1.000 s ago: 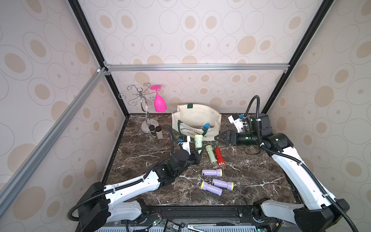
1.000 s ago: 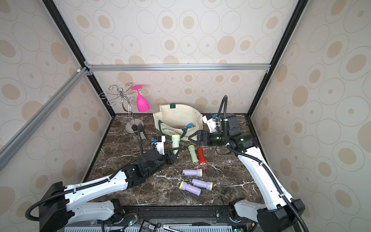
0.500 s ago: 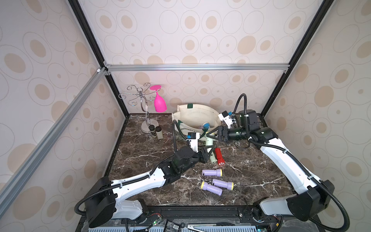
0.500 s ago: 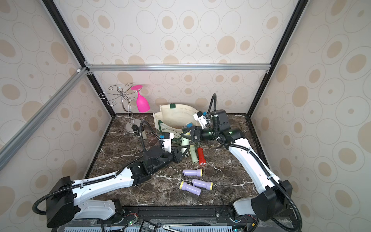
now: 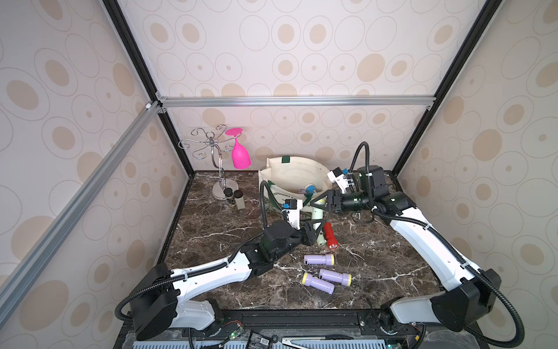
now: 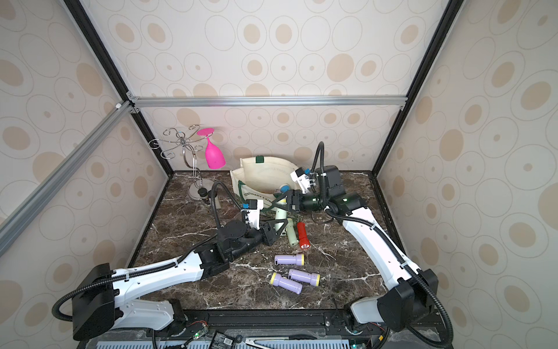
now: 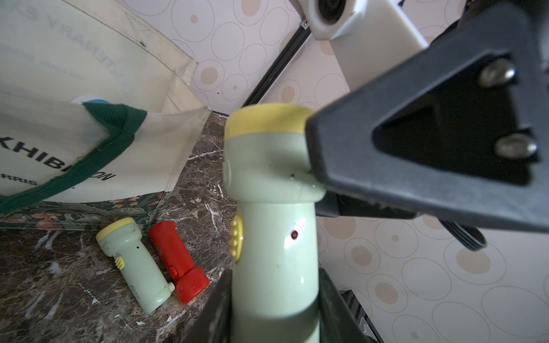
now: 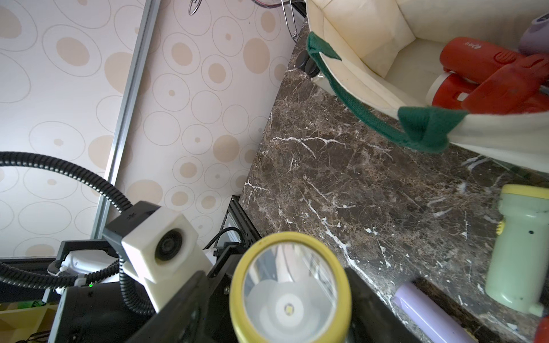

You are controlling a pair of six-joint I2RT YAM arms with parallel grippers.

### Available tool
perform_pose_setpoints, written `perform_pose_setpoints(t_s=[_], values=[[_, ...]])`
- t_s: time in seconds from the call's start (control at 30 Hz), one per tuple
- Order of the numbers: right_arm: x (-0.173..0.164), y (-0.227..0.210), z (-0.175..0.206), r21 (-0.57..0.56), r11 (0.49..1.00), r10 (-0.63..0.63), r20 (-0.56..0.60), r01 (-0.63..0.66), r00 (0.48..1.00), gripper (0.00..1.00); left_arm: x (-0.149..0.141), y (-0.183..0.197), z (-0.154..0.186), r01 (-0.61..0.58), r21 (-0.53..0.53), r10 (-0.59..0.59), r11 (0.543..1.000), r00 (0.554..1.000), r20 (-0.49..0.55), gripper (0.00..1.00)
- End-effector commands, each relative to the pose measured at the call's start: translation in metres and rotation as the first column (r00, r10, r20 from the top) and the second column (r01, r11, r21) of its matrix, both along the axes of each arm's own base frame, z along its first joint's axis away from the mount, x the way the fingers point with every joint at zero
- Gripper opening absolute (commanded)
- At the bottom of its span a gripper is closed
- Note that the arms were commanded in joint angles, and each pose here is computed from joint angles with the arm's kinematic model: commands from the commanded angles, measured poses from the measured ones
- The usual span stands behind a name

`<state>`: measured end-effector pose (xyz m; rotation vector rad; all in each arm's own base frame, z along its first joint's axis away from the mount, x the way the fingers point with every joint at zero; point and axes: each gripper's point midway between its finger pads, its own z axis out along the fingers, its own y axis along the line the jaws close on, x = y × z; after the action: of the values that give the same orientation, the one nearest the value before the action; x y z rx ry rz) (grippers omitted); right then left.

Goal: Put the flashlights into the tote bags
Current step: Pick up the flashlight from the center of the board, then place the flashlight in the canvas bag.

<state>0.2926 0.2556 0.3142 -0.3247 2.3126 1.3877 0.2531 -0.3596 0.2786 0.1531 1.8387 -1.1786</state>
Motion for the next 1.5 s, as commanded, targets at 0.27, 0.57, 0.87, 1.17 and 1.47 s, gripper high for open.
perform_pose_setpoints(t_s=[0.27, 0.57, 0.87, 1.17, 1.47], values=[[0.004, 0.003, -0.005, -0.029, 1.0, -0.003, 0.015, 0.003, 1.0, 0.17, -0.001, 0.001, 0.027, -0.007, -0.053, 0.009, 0.999, 0.999, 0.039, 0.0], [0.04, -0.015, 0.018, -0.196, 0.971, -0.102, 0.163, 0.134, 0.981, 0.0, 0.003, 0.03, 0.005, -0.125, 0.0, 0.125, 0.992, 0.992, -0.017, 0.86], [0.118, -0.012, 0.03, -0.249, 0.926, -0.22, 0.257, 0.284, 0.941, 0.0, -0.001, 0.061, -0.026, -0.201, 0.112, 0.211, 0.973, 0.974, -0.087, 0.94], [0.177, -0.01, 0.017, -0.306, 0.885, -0.282, 0.252, 0.352, 0.926, 0.0, -0.008, 0.063, -0.047, -0.192, 0.118, 0.207, 0.974, 0.969, -0.133, 0.93], [0.215, -0.001, -0.021, -0.319, 0.864, -0.332, 0.222, 0.39, 0.917, 0.0, -0.013, 0.054, -0.062, -0.152, 0.146, 0.174, 0.978, 0.973, -0.154, 0.93]])
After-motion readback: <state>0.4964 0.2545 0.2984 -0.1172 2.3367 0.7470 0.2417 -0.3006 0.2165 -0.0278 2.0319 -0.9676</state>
